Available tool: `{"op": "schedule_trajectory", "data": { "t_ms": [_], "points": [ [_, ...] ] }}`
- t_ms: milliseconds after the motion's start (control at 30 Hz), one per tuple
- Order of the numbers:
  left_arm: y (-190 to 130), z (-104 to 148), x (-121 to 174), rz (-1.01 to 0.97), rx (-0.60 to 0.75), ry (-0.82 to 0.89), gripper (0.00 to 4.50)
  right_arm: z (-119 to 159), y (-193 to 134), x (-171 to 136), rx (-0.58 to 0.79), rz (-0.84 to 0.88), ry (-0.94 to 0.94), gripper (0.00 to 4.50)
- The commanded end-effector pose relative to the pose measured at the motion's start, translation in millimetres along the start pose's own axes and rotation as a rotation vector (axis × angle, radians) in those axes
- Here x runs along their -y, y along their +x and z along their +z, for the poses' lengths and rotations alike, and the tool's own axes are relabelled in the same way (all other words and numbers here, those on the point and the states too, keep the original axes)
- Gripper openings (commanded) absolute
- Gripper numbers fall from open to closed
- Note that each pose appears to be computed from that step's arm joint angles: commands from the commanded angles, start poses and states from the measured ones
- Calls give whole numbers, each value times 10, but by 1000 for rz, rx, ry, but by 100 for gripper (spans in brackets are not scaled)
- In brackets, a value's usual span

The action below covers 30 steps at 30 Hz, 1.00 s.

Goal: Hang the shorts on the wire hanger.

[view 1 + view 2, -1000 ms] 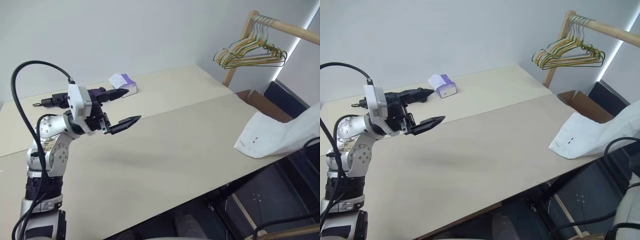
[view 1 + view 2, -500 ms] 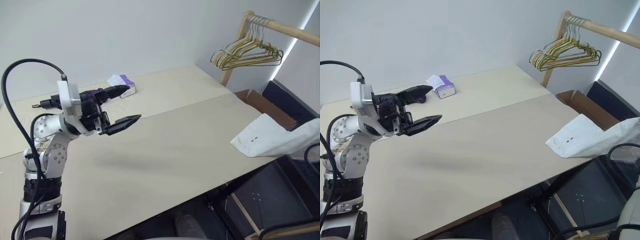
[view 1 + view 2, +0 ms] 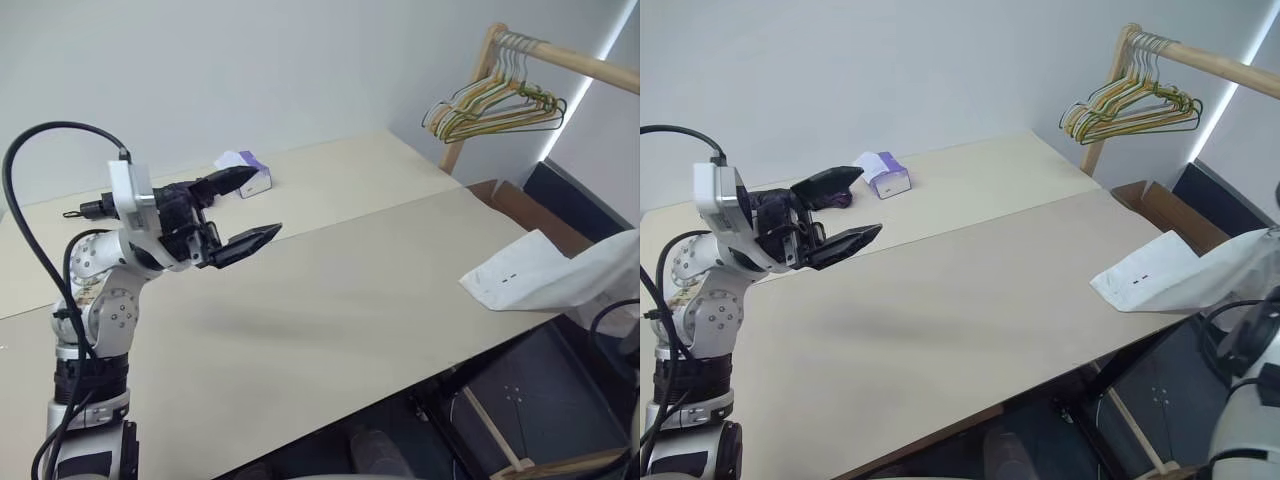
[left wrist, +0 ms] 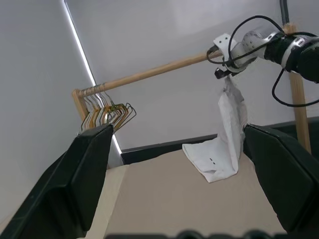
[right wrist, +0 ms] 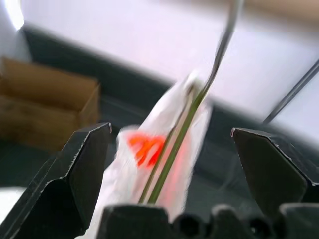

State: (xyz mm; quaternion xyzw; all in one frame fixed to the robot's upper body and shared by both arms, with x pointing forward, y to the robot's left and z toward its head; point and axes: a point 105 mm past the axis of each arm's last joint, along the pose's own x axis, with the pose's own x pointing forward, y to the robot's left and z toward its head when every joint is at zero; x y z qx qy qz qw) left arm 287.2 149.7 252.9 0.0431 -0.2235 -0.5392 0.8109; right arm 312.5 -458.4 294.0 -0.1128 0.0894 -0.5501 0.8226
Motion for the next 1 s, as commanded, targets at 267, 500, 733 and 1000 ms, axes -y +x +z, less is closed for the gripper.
{"op": "schedule_trajectory", "data": {
  "t_ms": [267,500,733,1000],
  "points": [
    [-289,28,-164,169,-61,9,450,875,-1127,-593,675,223,-170,447],
    [-621,-349,-58,239,-318,-25,450,-46,-2012,-1694,604,1074,-392,447],
    [-799,-539,85,320,-388,-56,450,-863,-2231,-1834,455,1438,-524,447],
    [-951,-717,154,356,-515,-57,450,-1074,-2440,-1945,511,1533,-652,447]
  ]
}}
